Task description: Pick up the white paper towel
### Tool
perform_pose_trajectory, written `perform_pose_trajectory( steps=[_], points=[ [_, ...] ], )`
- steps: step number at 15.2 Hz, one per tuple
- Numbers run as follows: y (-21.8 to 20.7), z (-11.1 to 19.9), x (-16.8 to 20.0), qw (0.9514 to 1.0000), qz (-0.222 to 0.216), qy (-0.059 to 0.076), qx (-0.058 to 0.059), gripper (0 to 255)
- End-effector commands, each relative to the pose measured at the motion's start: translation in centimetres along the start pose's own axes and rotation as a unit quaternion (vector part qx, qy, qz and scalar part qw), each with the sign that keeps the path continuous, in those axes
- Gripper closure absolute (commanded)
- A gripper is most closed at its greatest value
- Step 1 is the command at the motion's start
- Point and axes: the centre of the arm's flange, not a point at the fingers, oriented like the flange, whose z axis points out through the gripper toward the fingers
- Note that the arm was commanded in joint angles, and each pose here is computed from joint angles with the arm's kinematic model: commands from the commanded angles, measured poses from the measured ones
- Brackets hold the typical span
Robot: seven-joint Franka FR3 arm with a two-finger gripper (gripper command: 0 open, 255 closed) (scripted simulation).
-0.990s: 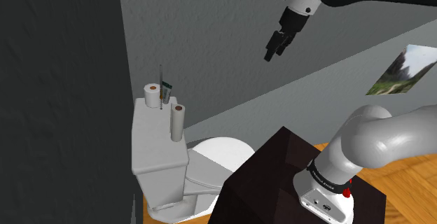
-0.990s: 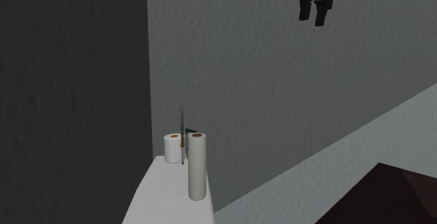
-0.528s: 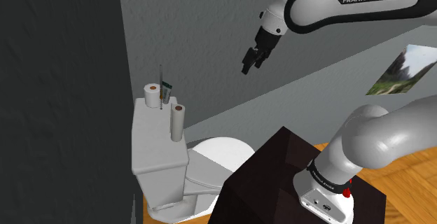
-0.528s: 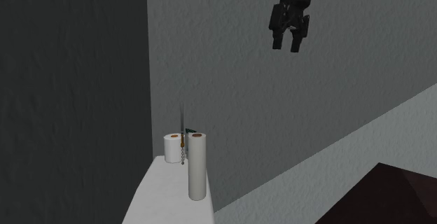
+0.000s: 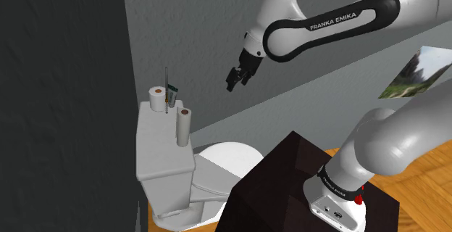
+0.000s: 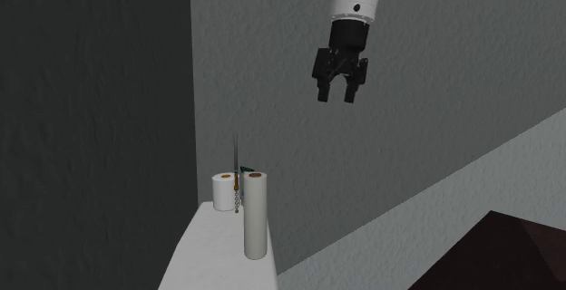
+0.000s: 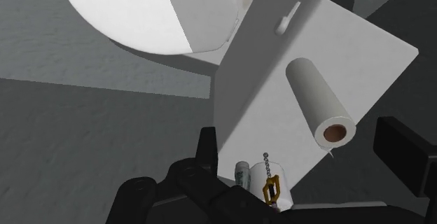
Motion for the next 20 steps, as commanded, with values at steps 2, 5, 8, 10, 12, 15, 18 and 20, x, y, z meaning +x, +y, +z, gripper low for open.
perform_pose_trajectory(
  steps=[2,5,8,10,12,15,18,20],
  points=[
    [-1.3,3.4,1.8,1.0,0.002,0.006,0.007,0],
    [-2.9,6.6,3.3,0.9999,0.004,0.01,0.013,0],
    [-4.5,9.7,4.8,0.9997,0.005,0.015,0.019,0],
    [-5.5,11.8,5.8,0.9996,0.007,0.018,0.023,0],
    [-6.6,13.9,6.8,0.9994,0.008,0.021,0.027,0],
    [-8.3,16.9,8.4,0.9991,0.01,0.026,0.033,0],
    [-10.0,20.0,10.0,0.9987,0.011,0.03,0.039,0],
    [-10.0,20.5,9.9,0.9987,0.011,0.03,0.039,0]
  ],
)
